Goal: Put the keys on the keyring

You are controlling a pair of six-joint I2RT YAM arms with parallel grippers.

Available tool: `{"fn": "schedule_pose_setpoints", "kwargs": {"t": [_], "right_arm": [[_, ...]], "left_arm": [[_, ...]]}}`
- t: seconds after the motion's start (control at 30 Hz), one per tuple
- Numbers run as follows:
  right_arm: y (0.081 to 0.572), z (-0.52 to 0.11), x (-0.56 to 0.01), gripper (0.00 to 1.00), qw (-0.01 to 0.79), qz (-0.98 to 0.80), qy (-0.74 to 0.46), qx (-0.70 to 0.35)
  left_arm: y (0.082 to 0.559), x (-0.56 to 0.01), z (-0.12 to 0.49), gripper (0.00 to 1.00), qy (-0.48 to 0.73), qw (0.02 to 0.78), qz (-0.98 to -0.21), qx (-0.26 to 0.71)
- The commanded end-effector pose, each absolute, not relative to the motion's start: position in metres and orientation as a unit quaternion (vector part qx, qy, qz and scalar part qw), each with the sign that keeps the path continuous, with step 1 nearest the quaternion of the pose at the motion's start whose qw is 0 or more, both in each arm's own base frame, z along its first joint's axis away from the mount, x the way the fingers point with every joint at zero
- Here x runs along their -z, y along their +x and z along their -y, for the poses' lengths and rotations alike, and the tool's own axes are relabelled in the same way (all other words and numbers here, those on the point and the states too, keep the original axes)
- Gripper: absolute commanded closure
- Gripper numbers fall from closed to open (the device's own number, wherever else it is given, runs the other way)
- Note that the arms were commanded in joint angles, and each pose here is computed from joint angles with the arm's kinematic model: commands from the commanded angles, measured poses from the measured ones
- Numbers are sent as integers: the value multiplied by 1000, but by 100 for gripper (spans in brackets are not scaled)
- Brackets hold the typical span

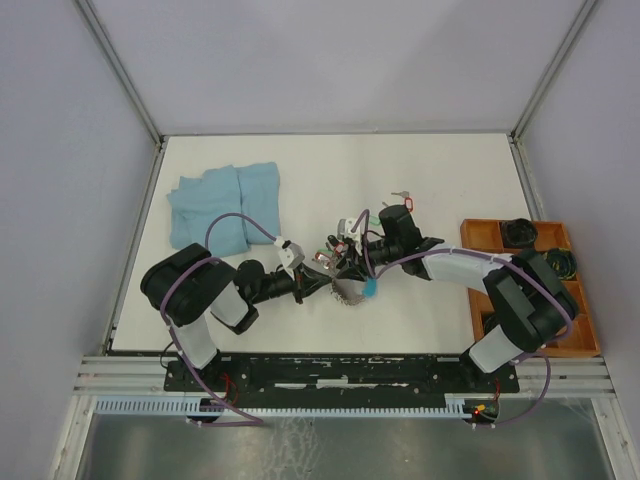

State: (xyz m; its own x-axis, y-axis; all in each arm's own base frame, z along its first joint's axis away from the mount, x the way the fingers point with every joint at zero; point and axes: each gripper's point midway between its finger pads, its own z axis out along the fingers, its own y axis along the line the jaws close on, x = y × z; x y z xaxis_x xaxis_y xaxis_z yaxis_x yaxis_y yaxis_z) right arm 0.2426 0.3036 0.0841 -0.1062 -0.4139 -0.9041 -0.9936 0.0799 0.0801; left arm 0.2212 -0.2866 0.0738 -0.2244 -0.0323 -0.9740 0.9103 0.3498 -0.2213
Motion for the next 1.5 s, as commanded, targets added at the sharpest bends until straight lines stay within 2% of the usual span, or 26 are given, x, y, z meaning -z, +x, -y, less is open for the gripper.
{"fn": "schedule_pose_setpoints", "kwargs": {"t": [0.0, 0.4, 0.57, 0.77, 1.27, 1.47], "right_arm": [[238, -309, -90, 62, 380, -595, -578, -409], [236, -312, -83, 64, 375, -584, -586, -417], [237, -307, -83, 63, 390, -578, -597, -396], [234, -305, -82, 63, 405, -558, -615, -383], [230, -302, -78, 59, 438, -521, -652, -335], [230, -304, -77, 58, 447, -512, -661, -317]], "left_arm": [[223, -124, 291, 97, 351, 595, -555, 464], [214, -122, 289, 97, 405, 608, -522, 439], [213, -110, 288, 97, 472, 608, -508, 387], [218, -88, 285, 97, 564, 586, -513, 277], [221, -89, 283, 97, 611, 611, -474, 167], [220, -94, 282, 97, 605, 625, -467, 157]]}}
